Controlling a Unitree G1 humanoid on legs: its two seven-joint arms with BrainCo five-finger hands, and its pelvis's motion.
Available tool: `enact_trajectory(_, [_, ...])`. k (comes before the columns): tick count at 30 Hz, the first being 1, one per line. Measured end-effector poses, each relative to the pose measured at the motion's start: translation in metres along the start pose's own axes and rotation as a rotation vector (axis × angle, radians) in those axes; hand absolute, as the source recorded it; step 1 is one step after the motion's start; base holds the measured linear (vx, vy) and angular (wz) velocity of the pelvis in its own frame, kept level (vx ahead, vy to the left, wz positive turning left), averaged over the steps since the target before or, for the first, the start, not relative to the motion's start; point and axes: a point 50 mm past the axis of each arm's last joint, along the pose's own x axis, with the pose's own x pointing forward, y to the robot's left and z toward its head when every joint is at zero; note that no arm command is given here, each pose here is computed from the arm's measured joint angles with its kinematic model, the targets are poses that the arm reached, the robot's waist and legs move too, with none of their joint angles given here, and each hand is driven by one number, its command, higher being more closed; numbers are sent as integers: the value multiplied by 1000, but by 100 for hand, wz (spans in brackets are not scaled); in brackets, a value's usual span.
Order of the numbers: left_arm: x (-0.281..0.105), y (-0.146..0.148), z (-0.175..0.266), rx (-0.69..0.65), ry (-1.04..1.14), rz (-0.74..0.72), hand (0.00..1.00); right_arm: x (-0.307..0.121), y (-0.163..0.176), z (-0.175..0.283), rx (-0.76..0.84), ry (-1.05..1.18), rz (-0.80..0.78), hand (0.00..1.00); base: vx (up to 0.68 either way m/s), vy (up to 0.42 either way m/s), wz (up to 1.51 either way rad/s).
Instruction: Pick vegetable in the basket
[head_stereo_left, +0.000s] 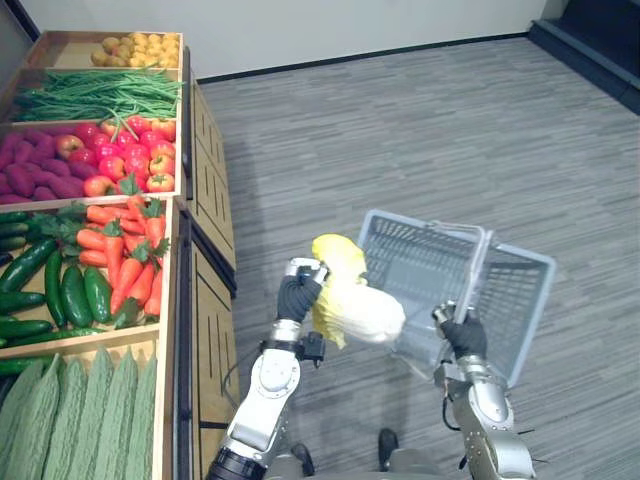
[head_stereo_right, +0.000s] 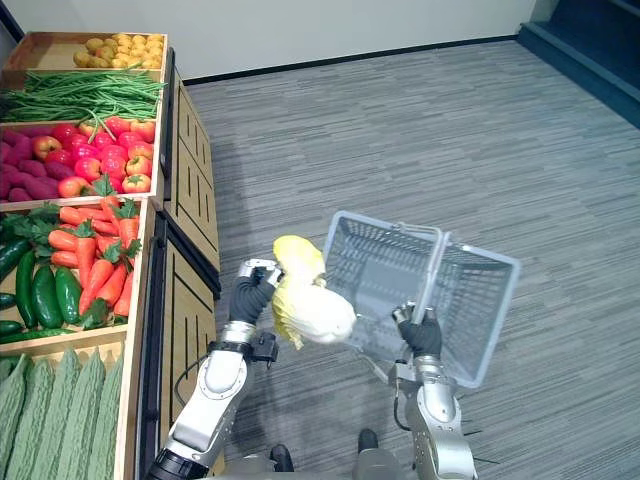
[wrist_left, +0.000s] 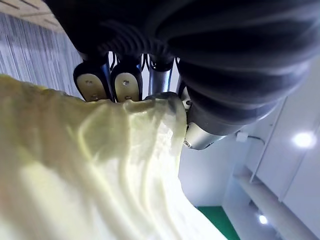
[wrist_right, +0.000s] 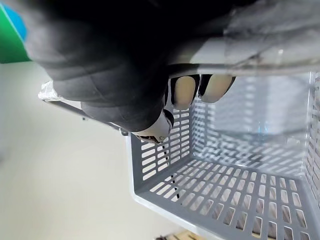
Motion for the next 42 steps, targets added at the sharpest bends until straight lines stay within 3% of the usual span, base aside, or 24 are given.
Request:
enact_trajectory(10, [-5,1,-42,208,176,-59,100,-5,39,-10,70,48,212,100,2,15,-8])
enact_trajectory(11, [-6,2,-45,219,188,-61,0,-5,41,-11,80,51,222,100,-49,21,-15])
enact_trajectory(22, [-14,10,-73,344,324,-74,0,-17,72,-25,185,167,423,100,-64,-4,-5])
enact_trajectory(30, [-12,12,-67,343,295,-58,0,-19,72,-26,182,172,444,100,-15,-10,3])
enact_trajectory(34, [-12,17,-44,274,204,17,0,-20,50,-28,149,164,339,100,2,3,10])
enact_trajectory(42, [-28,44,-21,150,128,200,0,-21,-12,-21,25,110,-16,100,12,1,12])
